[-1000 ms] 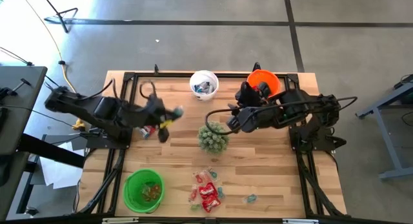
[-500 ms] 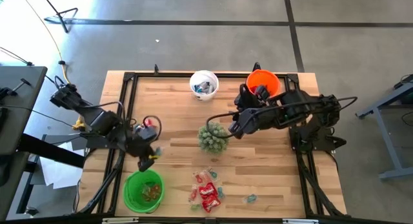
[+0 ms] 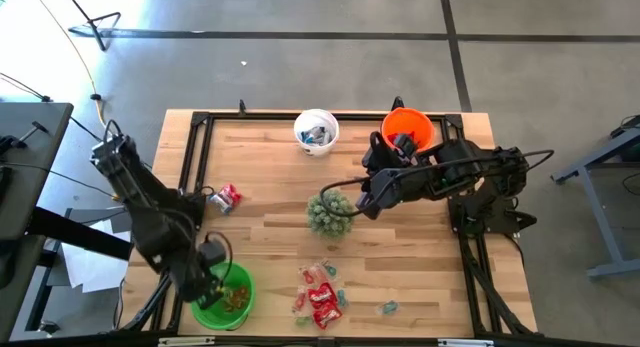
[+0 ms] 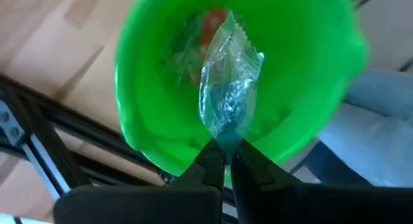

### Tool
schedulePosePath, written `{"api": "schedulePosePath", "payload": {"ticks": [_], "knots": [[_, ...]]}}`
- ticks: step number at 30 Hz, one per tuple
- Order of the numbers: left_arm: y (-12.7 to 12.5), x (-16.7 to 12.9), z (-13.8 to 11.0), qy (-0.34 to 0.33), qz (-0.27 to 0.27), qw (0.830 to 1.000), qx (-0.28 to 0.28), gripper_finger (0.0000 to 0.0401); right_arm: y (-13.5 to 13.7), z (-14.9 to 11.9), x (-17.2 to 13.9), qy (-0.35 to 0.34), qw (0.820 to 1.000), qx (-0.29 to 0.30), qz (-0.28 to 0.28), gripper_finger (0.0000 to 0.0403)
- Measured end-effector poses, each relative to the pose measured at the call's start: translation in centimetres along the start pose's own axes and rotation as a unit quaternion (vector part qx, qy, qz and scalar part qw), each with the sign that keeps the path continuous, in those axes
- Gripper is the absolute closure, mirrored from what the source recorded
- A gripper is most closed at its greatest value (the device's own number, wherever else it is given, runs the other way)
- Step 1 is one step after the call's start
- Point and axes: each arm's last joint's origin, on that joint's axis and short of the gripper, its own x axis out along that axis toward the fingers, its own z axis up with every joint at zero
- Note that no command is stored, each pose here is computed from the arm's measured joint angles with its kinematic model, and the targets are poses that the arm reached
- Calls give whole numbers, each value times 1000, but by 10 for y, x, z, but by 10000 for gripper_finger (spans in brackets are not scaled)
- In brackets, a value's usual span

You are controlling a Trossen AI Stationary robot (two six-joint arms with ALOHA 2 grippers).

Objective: Sort candy
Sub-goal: Put the blue gummy into the green bucket

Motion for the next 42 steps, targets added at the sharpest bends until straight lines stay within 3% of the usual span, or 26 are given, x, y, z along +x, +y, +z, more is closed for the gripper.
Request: {"api": "schedulePosePath", "payload": {"ticks": [6, 13, 21, 25, 31, 36, 42], "knots": [[-12, 26, -8, 0, 28, 1000, -3, 395, 0, 0, 0, 1, 1000, -5, 1, 212], [-23, 41, -11, 10, 16, 1000, 25, 358, 0, 0, 0, 7, 1000, -4, 8, 212], [-31, 37, -6, 20, -34, 996, 84, 313, 3, -2, 0, 38, 998, 22, 46, 212], [-36, 27, 2, 17, -81, 990, 114, 307, 10, -7, -3, 83, 991, 44, 100, 212], [-49, 17, 11, -6, -165, 972, 170, 312, 28, -21, -16, 98, 986, 19, 135, 212], [-50, 15, 20, -20, -169, 968, 185, 318, 41, -34, -30, 114, 980, 24, 164, 212], [-51, 13, 38, -43, -173, 964, 198, 319, 68, -69, -35, 222, 954, 30, 198, 212]]}}
